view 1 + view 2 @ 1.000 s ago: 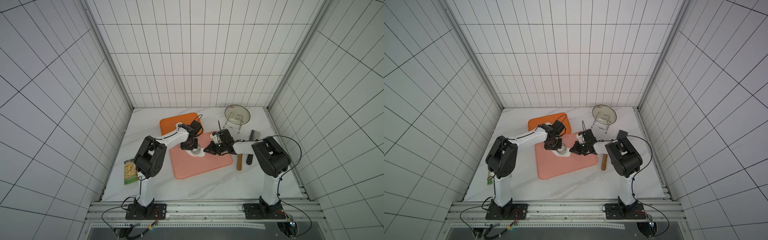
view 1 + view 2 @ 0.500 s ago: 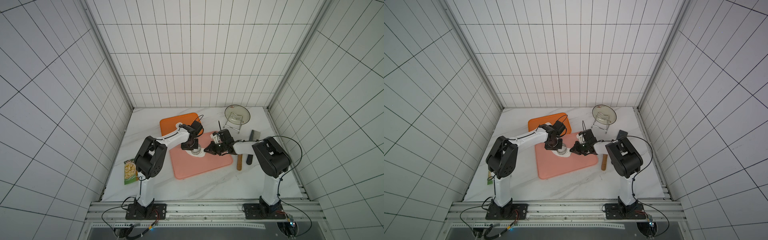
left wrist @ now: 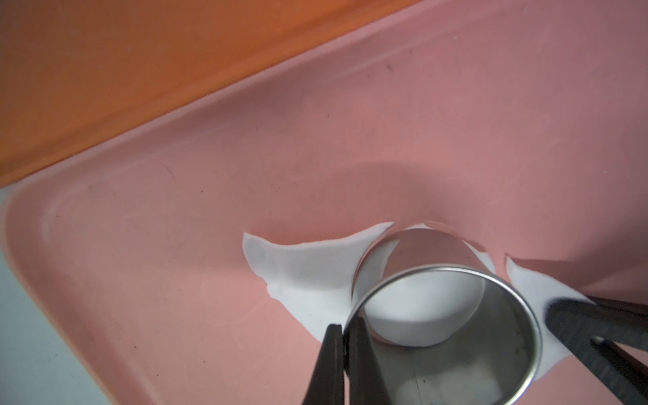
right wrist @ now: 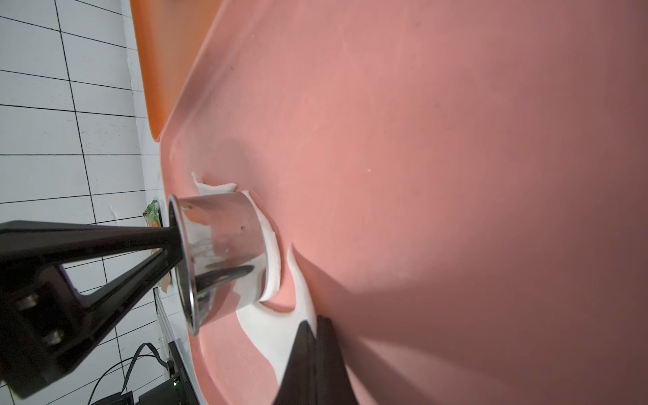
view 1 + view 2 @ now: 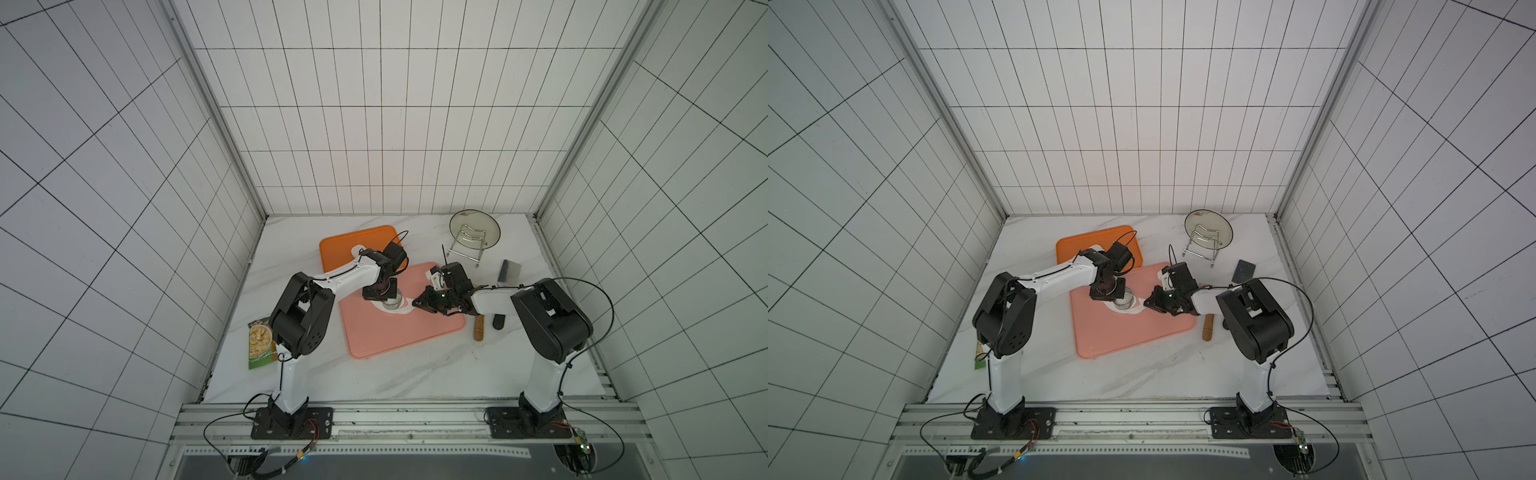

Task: Roll out the dumpling wrappers from the dough
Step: Remove the dumpling wrapper from the work surface.

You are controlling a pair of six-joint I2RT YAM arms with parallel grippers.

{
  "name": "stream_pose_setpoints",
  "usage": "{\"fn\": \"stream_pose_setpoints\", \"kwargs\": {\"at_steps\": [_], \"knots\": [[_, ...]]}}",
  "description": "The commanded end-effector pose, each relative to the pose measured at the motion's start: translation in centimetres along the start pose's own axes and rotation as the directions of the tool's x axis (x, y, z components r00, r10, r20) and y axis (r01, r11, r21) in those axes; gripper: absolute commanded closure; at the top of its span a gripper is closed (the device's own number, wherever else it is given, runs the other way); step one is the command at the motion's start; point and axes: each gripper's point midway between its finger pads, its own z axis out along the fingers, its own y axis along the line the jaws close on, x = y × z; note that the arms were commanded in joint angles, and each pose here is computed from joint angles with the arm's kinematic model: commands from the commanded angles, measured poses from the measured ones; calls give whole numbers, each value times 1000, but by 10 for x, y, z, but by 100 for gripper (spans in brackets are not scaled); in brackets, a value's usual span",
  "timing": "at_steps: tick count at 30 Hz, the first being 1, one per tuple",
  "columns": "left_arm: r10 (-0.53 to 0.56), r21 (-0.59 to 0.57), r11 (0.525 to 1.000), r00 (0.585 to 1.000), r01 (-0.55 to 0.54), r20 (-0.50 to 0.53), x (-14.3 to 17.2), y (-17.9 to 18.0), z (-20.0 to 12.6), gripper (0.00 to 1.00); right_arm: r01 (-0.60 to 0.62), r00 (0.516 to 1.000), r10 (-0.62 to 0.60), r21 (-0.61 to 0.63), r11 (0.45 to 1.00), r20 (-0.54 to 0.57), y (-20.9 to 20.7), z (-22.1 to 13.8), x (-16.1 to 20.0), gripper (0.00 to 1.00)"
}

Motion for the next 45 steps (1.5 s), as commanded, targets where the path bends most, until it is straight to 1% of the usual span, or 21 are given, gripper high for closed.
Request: {"fn": "stream_pose_setpoints", "kwargs": {"at_steps": [1, 6, 11, 16, 19, 22, 26, 28, 32, 37, 41, 45], "knots": [[18, -64, 998, 996, -24, -90, 22, 11, 19, 100, -11, 1000, 10, 32, 999, 19, -10, -6, 3, 100], [16, -63, 998, 996, -21, -85, 21, 11, 17, 100, 2, 1000, -2, 23, 1000, 17, -3, -14, 6, 100], [14, -48, 999, 997, -17, -75, 18, 8, 12, 100, 22, 999, -23, -11, 1000, -43, 13, -14, 23, 100], [10, -29, 1000, 998, -12, -65, 16, 5, 5, 99, 81, 992, -83, -31, 996, -99, 30, -14, 40, 100], [6, -7, 1000, 998, -6, -56, 13, 1, -1, 95, 102, 986, -108, -51, 993, -128, 38, -15, 45, 100], [-1, 9, 1000, 999, 1, -45, 11, -1, -7, 90, 125, 982, -134, -70, 990, -133, 47, -16, 47, 100], [-29, 37, 999, 999, 29, -17, 6, 1, -18, 73, 145, 979, -156, -91, 985, -128, 60, -19, 47, 100], [-45, 41, 998, 999, 46, -5, 5, 6, -24, 67, 157, 978, -168, -96, 983, -127, 64, -21, 47, 100], [-90, 61, 994, 996, 89, 15, 5, 21, -36, 61, 170, 975, -182, -99, 980, -129, 71, -22, 46, 100], [-158, 58, 986, 986, 155, 54, 12, 50, -53, 60, 208, 964, -224, -114, 971, -145, 90, -23, 46, 100], [-216, 50, 976, 974, 213, 62, 28, 75, -58, 60, 245, 953, -265, -142, 959, -144, 114, -22, 41, 100], [-258, 48, 966, 964, 256, 61, 44, 91, -58, 60, 272, 945, -296, -172, 947, -139, 139, -21, 31, 100]]}}
